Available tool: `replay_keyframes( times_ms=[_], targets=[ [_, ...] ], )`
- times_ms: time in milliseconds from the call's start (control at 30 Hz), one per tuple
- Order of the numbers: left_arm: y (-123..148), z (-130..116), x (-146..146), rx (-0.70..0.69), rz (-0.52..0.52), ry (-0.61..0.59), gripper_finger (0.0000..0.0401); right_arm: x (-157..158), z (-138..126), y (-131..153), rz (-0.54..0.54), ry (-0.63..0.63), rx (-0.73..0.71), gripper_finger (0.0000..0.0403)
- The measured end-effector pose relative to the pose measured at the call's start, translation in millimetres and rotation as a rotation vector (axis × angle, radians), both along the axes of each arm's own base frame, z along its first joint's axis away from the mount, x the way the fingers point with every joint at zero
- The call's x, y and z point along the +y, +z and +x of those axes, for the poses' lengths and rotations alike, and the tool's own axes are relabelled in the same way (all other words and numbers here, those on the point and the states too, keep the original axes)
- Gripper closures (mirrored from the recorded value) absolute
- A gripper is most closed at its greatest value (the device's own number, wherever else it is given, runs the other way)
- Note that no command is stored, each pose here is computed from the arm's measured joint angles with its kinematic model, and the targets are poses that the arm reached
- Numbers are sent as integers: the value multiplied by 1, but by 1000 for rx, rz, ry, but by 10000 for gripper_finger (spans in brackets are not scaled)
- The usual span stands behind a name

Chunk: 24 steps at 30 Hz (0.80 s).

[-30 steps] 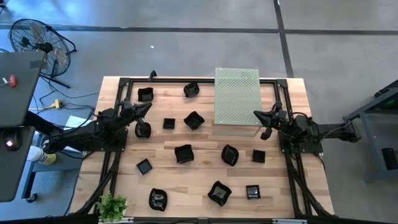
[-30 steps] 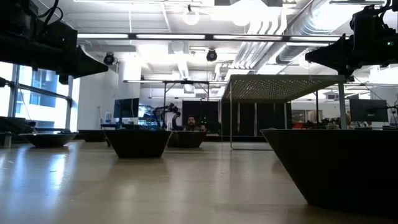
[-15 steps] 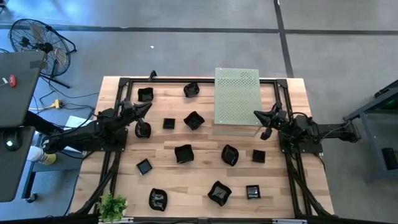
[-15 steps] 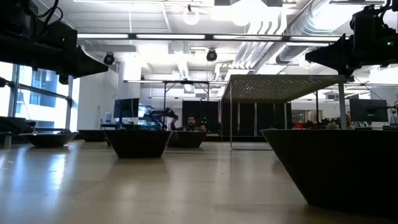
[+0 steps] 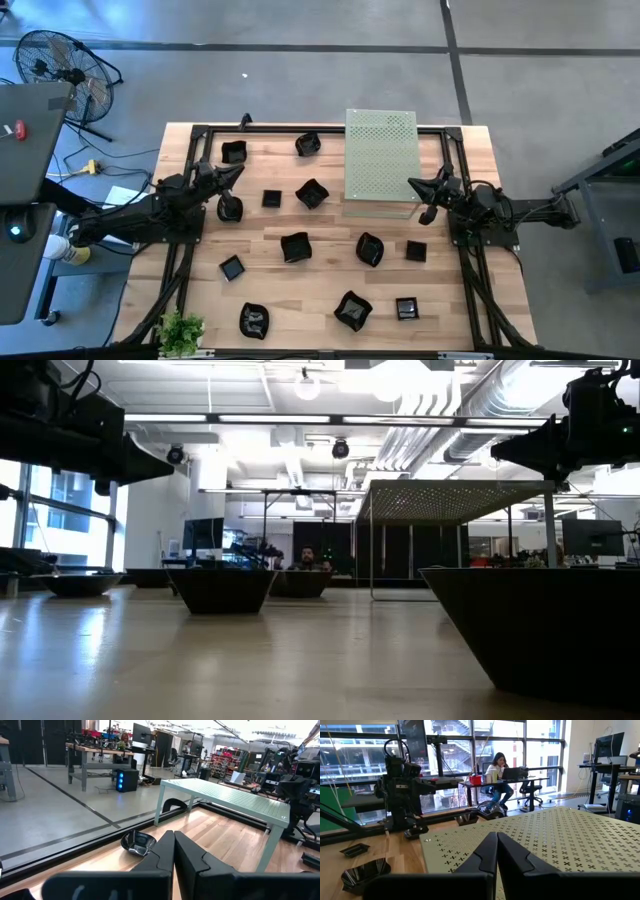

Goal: Pick & Place Mini shaped plates

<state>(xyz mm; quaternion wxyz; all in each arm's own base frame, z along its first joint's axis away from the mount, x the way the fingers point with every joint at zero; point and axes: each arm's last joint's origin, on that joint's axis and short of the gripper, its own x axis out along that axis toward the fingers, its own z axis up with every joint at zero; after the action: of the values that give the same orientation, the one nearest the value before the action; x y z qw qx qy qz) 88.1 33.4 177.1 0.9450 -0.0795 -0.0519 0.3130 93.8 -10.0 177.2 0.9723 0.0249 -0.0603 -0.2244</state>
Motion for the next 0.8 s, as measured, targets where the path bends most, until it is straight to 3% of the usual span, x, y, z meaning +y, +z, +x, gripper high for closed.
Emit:
replay_keyframes(
  times_ms=[533, 800],
  targets=[
    [9, -1, 0, -94, 22, 22, 400, 0, 0, 2, 29, 3, -36, 398],
    [18, -3, 0, -209, 18, 14, 400, -1, -7, 24, 134, 12, -329, 401]
  ],
)
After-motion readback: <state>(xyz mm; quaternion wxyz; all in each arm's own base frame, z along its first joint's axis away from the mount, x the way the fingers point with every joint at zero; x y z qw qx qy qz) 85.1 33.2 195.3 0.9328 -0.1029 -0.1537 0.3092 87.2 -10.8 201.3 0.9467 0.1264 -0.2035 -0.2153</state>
